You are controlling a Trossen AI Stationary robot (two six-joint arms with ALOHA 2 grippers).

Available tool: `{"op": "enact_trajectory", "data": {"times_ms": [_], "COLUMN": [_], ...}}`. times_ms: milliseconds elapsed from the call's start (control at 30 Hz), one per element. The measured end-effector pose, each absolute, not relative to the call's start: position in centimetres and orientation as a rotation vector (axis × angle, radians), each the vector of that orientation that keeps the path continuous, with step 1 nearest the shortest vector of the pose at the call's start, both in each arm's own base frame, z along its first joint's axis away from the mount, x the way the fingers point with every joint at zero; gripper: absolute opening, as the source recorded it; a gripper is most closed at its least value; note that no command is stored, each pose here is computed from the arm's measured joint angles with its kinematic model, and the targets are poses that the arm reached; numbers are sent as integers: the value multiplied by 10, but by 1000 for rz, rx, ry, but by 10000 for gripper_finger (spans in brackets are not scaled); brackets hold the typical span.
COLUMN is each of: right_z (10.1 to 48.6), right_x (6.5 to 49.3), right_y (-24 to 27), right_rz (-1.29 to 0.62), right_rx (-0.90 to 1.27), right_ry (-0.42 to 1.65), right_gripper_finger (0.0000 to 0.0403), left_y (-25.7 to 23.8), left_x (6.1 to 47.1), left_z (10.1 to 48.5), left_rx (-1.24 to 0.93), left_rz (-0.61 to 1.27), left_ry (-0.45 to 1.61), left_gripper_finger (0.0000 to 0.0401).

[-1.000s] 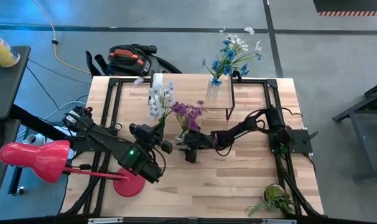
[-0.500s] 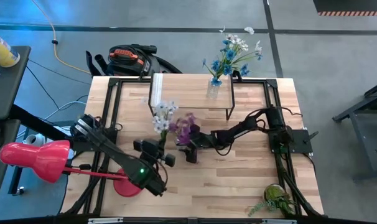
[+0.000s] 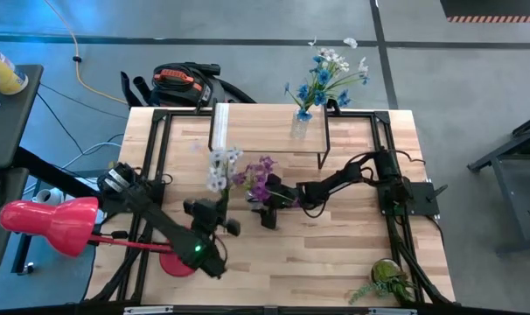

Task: Pick and place flowers into a vace then onto a shelf
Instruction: Put the white flowers into the transparent vase

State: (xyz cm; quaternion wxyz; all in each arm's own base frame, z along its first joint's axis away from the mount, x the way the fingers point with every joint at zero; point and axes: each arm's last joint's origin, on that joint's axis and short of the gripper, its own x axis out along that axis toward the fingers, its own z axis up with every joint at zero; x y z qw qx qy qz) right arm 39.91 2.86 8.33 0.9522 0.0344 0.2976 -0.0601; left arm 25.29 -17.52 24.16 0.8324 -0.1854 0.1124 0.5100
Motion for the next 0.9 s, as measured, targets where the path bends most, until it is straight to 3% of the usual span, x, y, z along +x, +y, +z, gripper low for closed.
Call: {"op": "enact_trajectory", "data": {"times_ms": [200, 300, 600, 900], "right_z": [83, 82, 82, 83], "right_x": [399, 398, 398, 399], "right_y": [32, 34, 34, 34], "right_rz": [-100, -99, -92, -80], "right_rx": [52, 37, 20, 26], "right_ry": [612, 620, 625, 607], "right_gripper_finger": [278, 278, 278, 278], "left_y": [-142, -130, -114, -111], "left_x": [263, 269, 278, 283], "left_z": [229, 228, 245, 248], "left_rx": [-225, -191, -202, -305], "left_rz": [1170, 1178, 1081, 1089], "left_ry": [304, 225, -121, -189], "left_gripper_finger": [43, 44, 43, 45]}}
